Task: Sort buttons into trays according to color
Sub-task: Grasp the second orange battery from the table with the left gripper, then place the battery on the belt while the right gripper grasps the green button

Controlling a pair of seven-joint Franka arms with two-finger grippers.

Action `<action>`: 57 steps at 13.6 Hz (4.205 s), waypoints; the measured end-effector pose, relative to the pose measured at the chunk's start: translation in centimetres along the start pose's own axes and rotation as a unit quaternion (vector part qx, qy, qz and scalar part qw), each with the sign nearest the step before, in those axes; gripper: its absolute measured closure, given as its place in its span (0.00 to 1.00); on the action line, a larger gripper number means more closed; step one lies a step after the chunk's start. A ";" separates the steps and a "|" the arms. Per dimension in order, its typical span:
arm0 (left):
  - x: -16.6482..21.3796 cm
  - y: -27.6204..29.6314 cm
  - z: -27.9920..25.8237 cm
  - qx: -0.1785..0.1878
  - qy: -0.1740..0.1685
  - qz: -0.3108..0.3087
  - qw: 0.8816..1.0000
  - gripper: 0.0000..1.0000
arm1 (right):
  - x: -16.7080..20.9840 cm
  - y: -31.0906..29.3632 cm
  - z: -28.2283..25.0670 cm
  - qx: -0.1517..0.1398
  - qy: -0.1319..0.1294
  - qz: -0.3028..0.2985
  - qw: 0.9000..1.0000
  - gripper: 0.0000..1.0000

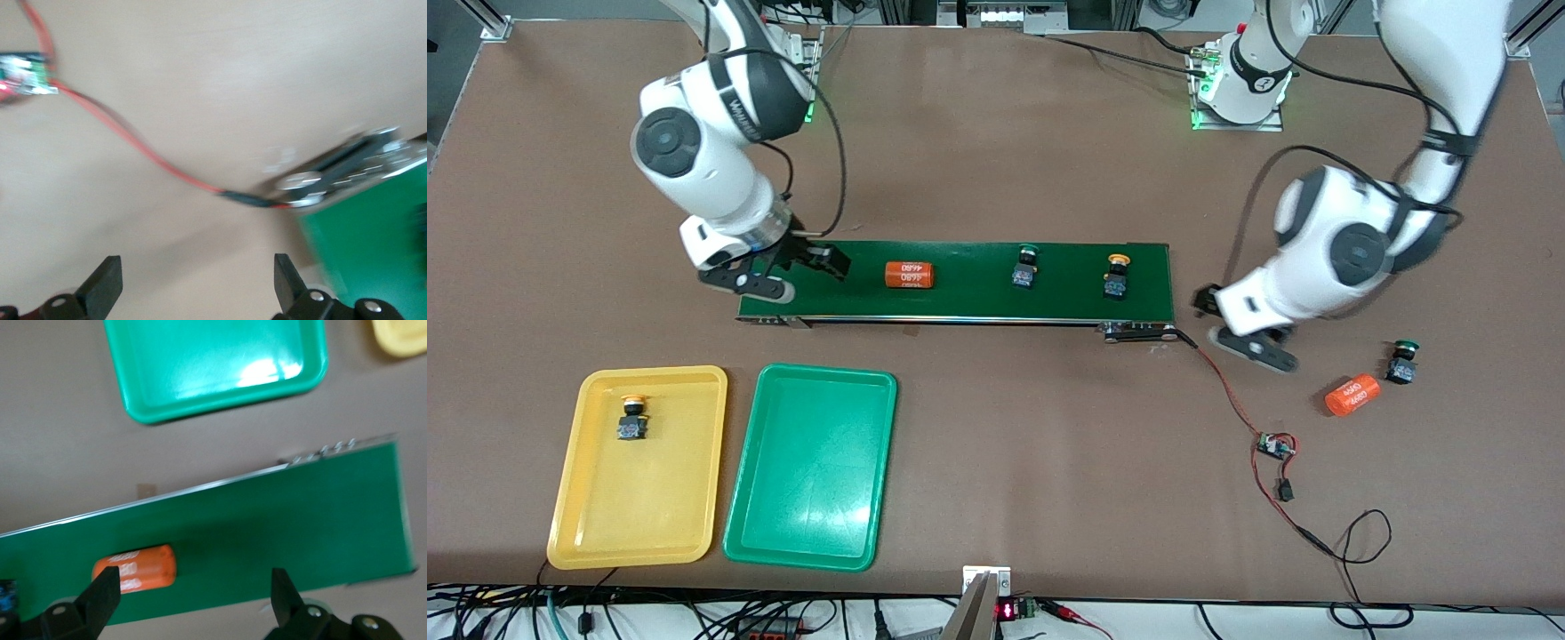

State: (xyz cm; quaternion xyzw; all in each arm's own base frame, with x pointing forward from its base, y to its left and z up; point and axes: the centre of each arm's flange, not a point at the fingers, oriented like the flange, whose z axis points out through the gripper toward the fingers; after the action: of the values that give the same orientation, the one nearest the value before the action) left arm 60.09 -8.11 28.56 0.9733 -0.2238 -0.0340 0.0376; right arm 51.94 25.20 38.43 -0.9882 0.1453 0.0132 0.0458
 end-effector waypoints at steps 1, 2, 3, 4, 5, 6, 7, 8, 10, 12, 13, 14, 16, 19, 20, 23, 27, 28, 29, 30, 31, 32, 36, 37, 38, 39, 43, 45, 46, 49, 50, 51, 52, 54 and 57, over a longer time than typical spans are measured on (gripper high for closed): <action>-0.2 -3.0 0.2 0.003 0.002 0.030 1.000 0.00 | -1.2 -1.2 0.2 0.002 -0.001 0.007 1.000 0.00; -0.3 -5.6 0.5 0.005 0.004 0.062 0.998 0.00 | -2.5 -2.4 0.5 0.003 -0.001 0.006 1.000 0.00; -0.3 -7.9 0.8 0.005 0.008 0.095 0.995 0.00 | -3.7 -3.4 0.7 0.003 -0.001 -0.003 1.000 0.00; -0.2 -9.8 1.3 0.003 0.011 0.123 0.992 0.00 | -4.7 -4.1 0.9 -0.001 0.001 -0.016 1.000 0.00; -0.1 -11.6 1.8 0.002 0.016 0.149 0.989 0.00 | -5.6 -4.8 1.1 -0.006 0.004 -0.031 0.999 0.00; 0.2 -13.3 2.2 0.002 0.022 0.179 0.984 0.00 | -6.5 -5.4 1.4 -0.013 0.009 -0.048 0.999 0.00; 0.5 -14.7 2.6 0.004 0.029 0.216 0.976 0.00 | -7.3 -5.9 1.8 -0.022 0.014 -0.067 0.997 0.00; 1.0 -16.1 2.9 0.011 0.039 0.252 0.967 0.00 | -7.9 -6.2 2.2 -0.030 0.018 -0.085 0.996 0.00; 1.3 -18.2 3.3 0.026 0.053 0.294 0.954 0.00 | -8.2 -6.3 3.0 -0.038 0.016 -0.118 0.992 0.00; 0.4 -20.0 3.9 0.027 0.053 0.302 0.951 0.00 | -8.1 -6.3 3.6 -0.039 0.011 -0.127 0.991 0.00; -0.3 -21.0 4.3 0.026 0.052 0.308 0.950 0.00 | -8.1 -6.3 3.7 -0.039 0.010 -0.127 0.991 0.00; -1.0 -21.9 4.7 0.024 0.051 0.313 0.948 0.00 | -8.1 -6.3 3.9 -0.039 0.008 -0.127 0.991 0.00; -1.9 -23.0 5.8 0.017 0.048 0.317 0.947 0.00 | -8.1 -6.4 4.4 -0.039 0.005 -0.129 0.991 0.00; -2.2 -23.0 7.7 0.005 0.044 0.318 0.947 0.00 | -8.4 -6.8 5.4 -0.035 0.000 -0.133 0.991 0.00; -2.4 -23.2 8.6 -0.001 0.042 0.315 0.948 0.00 | -8.4 -7.0 5.9 -0.032 -0.003 -0.134 0.990 0.00; -3.3 -24.1 10.2 -0.002 0.046 0.317 0.947 0.22 | -9.1 -8.3 7.7 -0.021 -0.010 -0.147 0.989 0.00; -2.9 -23.7 8.9 0.005 0.049 0.327 0.944 0.51 | -9.8 -10.4 9.5 -0.026 -0.014 -0.147 0.989 0.00; -2.6 -22.9 8.3 0.006 0.050 0.333 0.942 0.51 | -9.7 -10.5 10.0 -0.028 -0.015 -0.143 0.989 0.00; -2.1 -21.4 7.6 0.003 0.050 0.343 0.938 0.51 | -9.5 -10.7 10.4 -0.028 -0.017 -0.138 0.990 0.00; -1.6 -19.3 6.7 -0.001 0.048 0.358 0.932 0.51 | -9.3 -10.9 10.6 -0.027 -0.020 -0.132 0.991 0.00; -0.9 -16.5 5.7 -0.005 0.044 0.378 0.925 0.51 | -9.0 -11.1 10.7 -0.025 -0.021 -0.124 0.992 0.00; 0.0 -13.2 4.5 -0.009 0.039 0.402 0.915 0.51 | -8.8 -11.3 10.8 -0.022 -0.021 -0.111 0.993 0.00; 2.1 2.6 0.8 -0.021 0.013 0.513 0.858 0.51 | -8.0 -12.2 10.7 -0.014 -0.021 -0.026 0.999 0.00; 2.2 6.7 0.5 -0.028 0.007 0.541 0.841 0.51 | -7.9 -12.3 10.8 -0.013 -0.022 -0.013 1.000 0.00; 2.2 10.3 0.2 -0.034 0.003 0.563 0.826 0.51 | -8.1 -12.5 11.0 -0.014 -0.024 -0.008 1.000 0.00; 2.1 12.7 0.2 -0.038 -0.001 0.578 0.815 0.51 | -8.3 -12.7 11.2 -0.014 -0.025 -0.008 1.000 0.00; 0.9 16.6 2.1 -0.052 -0.011 0.604 0.795 0.51 | -9.0 -13.1 11.6 -0.022 -0.019 -0.022 0.999 0.00; 0.4 18.1 3.4 -0.050 -0.005 0.614 0.788 0.51 | -9.3 -13.1 12.4 -0.031 -0.013 -0.039 0.999 0.00; 0.1 18.6 4.2 -0.050 -0.003 0.616 0.786 0.51 | -9.4 -13.1 12.9 -0.036 -0.011 -0.052 0.998 0.00; -0.7 20.3 5.7 -0.055 -0.006 0.618 0.784 0.51 | -9.3 -13.0 13.6 -0.041 -0.014 -0.085 0.995 0.00; -0.8 20.9 5.8 -0.055 -0.008 0.612 0.789 0.51 | -9.3 -13.0 13.7 -0.041 -0.014 -0.087 0.995 0.00; -0.8 21.2 5.9 -0.055 -0.009 0.607 0.793 0.51 | -9.3 -12.9 13.7 -0.041 -0.014 -0.087 0.995 0.00; -0.8 21.4 5.9 -0.054 -0.009 0.604 0.795 0.45 | -9.3 -12.9 13.7 -0.041 -0.014 -0.088 0.995 0.00; -0.7 21.4 5.7 -0.049 -0.008 0.603 0.796 0.24 | -9.2 -12.9 14.0 -0.043 -0.016 -0.088 0.995 0.00; 0.2 20.1 3.2 -0.022 0.008 0.612 0.790 0.00 | -8.8 -12.3 15.1 -0.049 -0.022 -0.084 0.995 0.00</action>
State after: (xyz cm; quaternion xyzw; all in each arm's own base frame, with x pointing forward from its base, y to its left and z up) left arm 51.28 -26.41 27.17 0.6317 -0.7716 -0.0011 0.0742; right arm 46.88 40.91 24.85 -0.9975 0.0596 0.0379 0.0011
